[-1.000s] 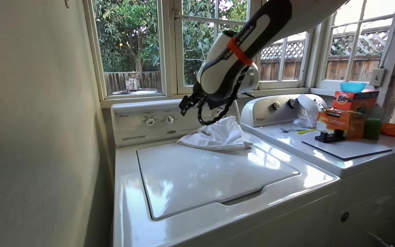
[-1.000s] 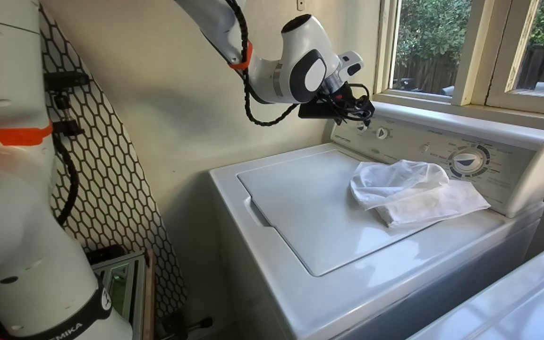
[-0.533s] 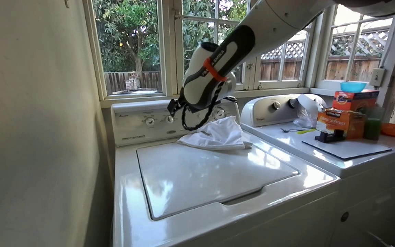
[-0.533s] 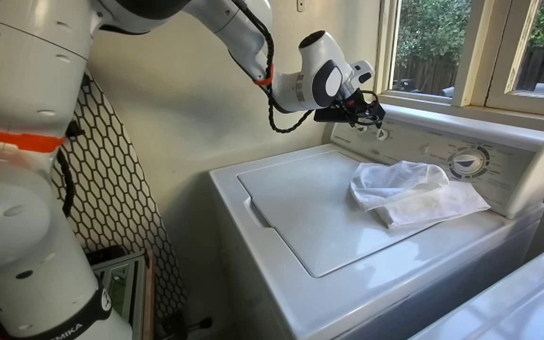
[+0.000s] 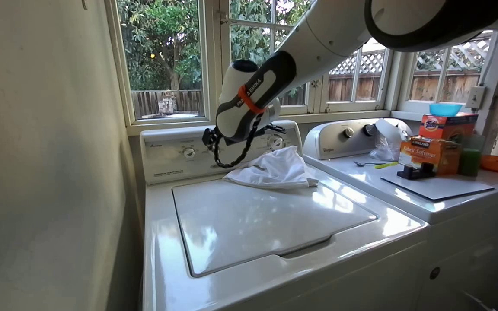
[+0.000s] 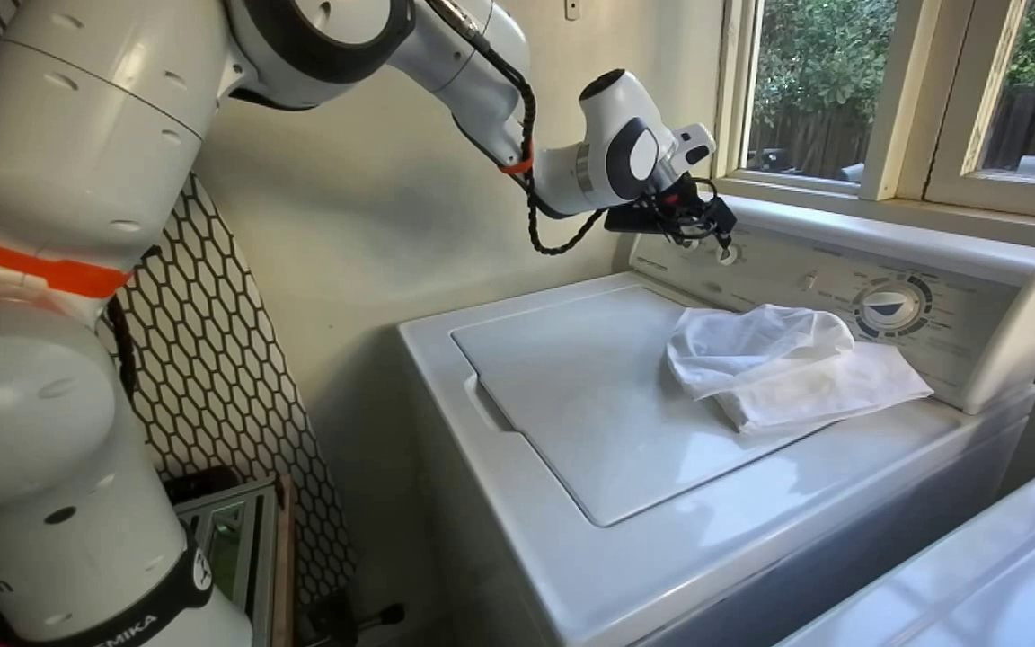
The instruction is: Turn the middle knob on the machine on the left
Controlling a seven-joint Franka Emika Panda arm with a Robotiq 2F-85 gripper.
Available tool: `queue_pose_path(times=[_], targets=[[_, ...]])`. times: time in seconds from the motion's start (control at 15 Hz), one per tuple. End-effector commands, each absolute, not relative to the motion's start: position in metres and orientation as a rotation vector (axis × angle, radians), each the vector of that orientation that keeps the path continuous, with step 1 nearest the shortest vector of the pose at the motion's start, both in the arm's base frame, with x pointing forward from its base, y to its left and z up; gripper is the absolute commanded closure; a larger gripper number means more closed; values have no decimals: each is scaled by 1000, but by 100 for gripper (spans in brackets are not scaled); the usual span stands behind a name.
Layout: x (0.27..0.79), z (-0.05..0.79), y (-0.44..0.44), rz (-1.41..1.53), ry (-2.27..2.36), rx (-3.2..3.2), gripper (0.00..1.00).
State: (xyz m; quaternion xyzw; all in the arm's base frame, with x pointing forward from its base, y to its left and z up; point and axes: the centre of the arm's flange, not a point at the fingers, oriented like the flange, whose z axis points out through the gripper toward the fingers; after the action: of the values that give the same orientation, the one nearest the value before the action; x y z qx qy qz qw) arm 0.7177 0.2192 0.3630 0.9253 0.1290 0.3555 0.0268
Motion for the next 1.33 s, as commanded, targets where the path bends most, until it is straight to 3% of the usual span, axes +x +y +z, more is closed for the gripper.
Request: queue_pose_path(times=[0.0,1.13,1.27], targets=[[718,363,218,1099,397,2858,0],[751,348,229,1110,244,2879,0],[754,347,229,1105,228,2877,7]])
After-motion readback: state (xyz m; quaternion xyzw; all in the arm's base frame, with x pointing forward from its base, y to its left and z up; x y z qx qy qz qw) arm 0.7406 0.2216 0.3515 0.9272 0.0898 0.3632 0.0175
